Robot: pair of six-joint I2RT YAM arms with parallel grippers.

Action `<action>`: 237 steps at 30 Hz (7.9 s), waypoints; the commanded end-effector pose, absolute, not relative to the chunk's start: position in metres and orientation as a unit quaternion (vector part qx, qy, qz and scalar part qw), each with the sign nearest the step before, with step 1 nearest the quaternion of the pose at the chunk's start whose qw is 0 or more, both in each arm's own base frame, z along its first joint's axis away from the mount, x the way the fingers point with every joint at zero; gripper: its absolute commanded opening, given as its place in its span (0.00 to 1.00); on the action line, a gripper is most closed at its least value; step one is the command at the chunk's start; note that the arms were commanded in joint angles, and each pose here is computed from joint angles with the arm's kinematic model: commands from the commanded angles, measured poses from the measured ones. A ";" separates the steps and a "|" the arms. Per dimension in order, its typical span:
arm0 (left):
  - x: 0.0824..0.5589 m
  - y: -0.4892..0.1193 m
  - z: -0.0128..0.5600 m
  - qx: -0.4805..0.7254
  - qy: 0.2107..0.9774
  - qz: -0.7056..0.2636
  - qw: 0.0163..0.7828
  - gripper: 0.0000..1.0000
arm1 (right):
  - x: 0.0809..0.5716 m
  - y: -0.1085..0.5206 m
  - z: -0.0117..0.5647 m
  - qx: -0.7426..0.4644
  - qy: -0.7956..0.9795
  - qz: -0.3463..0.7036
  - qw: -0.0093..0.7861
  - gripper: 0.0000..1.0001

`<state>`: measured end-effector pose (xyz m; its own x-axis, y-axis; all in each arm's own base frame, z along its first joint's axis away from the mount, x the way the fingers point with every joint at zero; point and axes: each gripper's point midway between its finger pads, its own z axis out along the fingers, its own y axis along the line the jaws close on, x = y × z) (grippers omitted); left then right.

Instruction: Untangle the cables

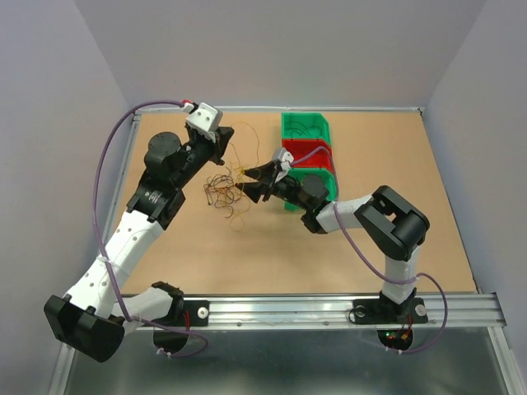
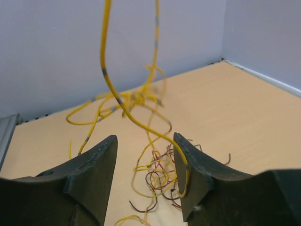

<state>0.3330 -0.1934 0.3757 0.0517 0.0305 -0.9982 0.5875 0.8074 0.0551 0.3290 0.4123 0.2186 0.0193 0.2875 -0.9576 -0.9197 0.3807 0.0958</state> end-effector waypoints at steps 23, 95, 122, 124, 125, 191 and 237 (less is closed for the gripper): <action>0.372 -0.189 0.372 0.189 0.680 -0.183 0.685 0.00 | 0.265 0.343 0.346 -0.306 0.372 0.467 0.741 0.58; 0.379 -0.148 0.388 0.136 0.668 -0.202 0.703 0.00 | 0.351 0.450 0.251 -0.335 0.529 0.510 0.590 0.70; 0.388 -0.129 0.387 0.100 0.673 -0.177 0.711 0.00 | 0.393 0.397 0.277 -0.132 0.525 0.486 0.686 0.00; 0.395 -0.110 0.386 0.073 0.673 -0.170 0.716 0.00 | 0.407 0.374 0.274 -0.093 0.539 0.470 0.693 0.00; 0.398 -0.105 0.386 0.063 0.672 -0.171 0.717 0.00 | 0.411 0.365 0.273 -0.079 0.542 0.468 0.693 0.01; 0.418 -0.040 0.373 0.022 0.639 -0.127 0.758 0.00 | 0.397 0.136 0.247 -0.061 0.734 0.243 0.631 0.01; 0.414 -0.067 0.369 0.052 0.638 -0.135 0.756 0.00 | 0.426 0.282 0.147 -0.150 0.868 0.097 0.463 0.67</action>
<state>0.4212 -0.0658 0.3421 0.0551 -0.1482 -0.9874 0.2564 0.9579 -0.1294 0.4227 0.2827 0.1336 -0.5094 -0.1790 -0.8417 -0.4255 0.9026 0.0655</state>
